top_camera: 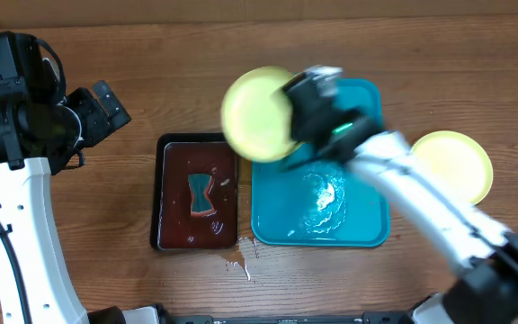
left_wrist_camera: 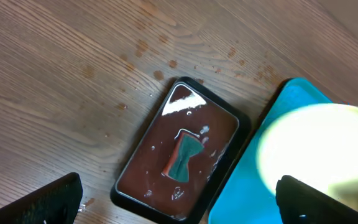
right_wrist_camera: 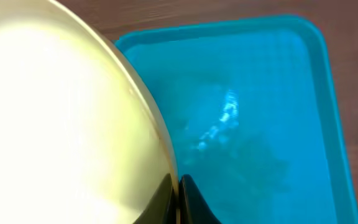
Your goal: Clean dirty plates on tray and stack at the side
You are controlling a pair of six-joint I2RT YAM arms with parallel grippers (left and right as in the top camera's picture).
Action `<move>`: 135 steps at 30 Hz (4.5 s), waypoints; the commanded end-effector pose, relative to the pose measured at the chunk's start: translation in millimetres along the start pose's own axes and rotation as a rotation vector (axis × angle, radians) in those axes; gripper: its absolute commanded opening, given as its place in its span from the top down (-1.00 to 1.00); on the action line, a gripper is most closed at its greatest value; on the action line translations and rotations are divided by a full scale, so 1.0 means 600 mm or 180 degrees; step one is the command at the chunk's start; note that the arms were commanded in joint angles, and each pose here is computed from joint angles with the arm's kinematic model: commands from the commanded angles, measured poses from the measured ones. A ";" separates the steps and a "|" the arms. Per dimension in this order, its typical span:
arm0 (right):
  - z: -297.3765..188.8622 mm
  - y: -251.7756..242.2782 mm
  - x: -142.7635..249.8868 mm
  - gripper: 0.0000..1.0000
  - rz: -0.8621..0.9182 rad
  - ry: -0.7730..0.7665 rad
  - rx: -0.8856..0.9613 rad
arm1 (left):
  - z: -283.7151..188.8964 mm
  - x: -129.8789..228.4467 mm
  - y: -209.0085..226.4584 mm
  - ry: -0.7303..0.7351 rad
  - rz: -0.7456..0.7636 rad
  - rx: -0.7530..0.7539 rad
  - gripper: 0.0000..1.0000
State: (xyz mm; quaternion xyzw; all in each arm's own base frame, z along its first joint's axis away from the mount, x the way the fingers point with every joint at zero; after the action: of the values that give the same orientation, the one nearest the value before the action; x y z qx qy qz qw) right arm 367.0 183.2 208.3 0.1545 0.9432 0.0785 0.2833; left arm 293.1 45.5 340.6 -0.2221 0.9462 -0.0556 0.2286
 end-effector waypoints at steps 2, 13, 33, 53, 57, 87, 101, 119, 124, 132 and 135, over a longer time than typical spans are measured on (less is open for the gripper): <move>-0.084 -0.084 -0.094 0.93 0.0849 0.0238 -0.0650 | -0.001 -0.004 -0.001 -0.0006 0.0041 0.0021 -1.00; -0.058 -0.515 -0.080 0.93 0.2592 0.0592 0.0771 | -0.001 -0.004 -0.001 -0.0008 0.0041 0.0021 -1.00; -0.031 -0.559 -0.018 -0.06 0.2840 0.0689 0.0495 | -0.001 -0.004 -0.001 -0.0007 0.0040 0.0020 -1.00; -0.393 -0.124 0.038 -1.00 -0.0553 -0.0152 -0.2203 | -0.001 -0.004 -0.001 -0.0006 0.0041 0.0021 -1.00; -0.393 -0.128 0.037 -1.00 -0.0555 -0.0191 -0.2146 | -0.001 -0.004 -0.001 -0.0008 0.0041 0.0021 -1.00; -0.265 -0.331 0.092 -1.00 -0.0100 -0.2857 -0.0986 | 0.004 -0.004 -0.004 0.0020 0.0056 0.0022 -1.00; -0.149 -0.345 0.108 -1.00 -0.0144 -0.3256 -0.1149 | 0.004 -0.004 -0.004 0.0020 0.0057 0.0023 -1.00; -0.106 -0.358 0.130 -1.00 -0.0115 -0.2864 -0.0989 | 0.004 -0.004 -0.004 0.0020 0.0057 0.0023 -0.99; -0.106 -0.357 0.130 -1.00 -0.0115 -0.2863 -0.0990 | 0.004 -0.004 -0.004 0.0020 0.0057 0.0023 -1.00; -0.106 -0.357 0.130 -1.00 -0.0115 -0.2862 -0.0989 | 0.003 -0.003 -0.005 0.0010 0.0069 0.0011 -1.00; -0.106 -0.357 0.130 -1.00 -0.0115 -0.2863 -0.0990 | -0.004 0.003 -0.016 -0.0034 0.0183 -0.0016 -1.00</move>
State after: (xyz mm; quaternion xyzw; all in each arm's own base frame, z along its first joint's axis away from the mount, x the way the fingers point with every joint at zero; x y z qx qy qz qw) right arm 216.3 5.3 173.4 0.1106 0.7062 0.1414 0.6849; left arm 294.7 43.2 338.2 -0.2180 0.9485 -0.0540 0.2236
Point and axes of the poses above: each gripper's point midway between its finger pads, its own z axis out along the fingers, its own y axis along the line the jaws close on, x = y × z, the point moved 3 cm from there along -z, back along the fingers, and after that the axes turned 9 degrees about z, right-handed, at the moved point
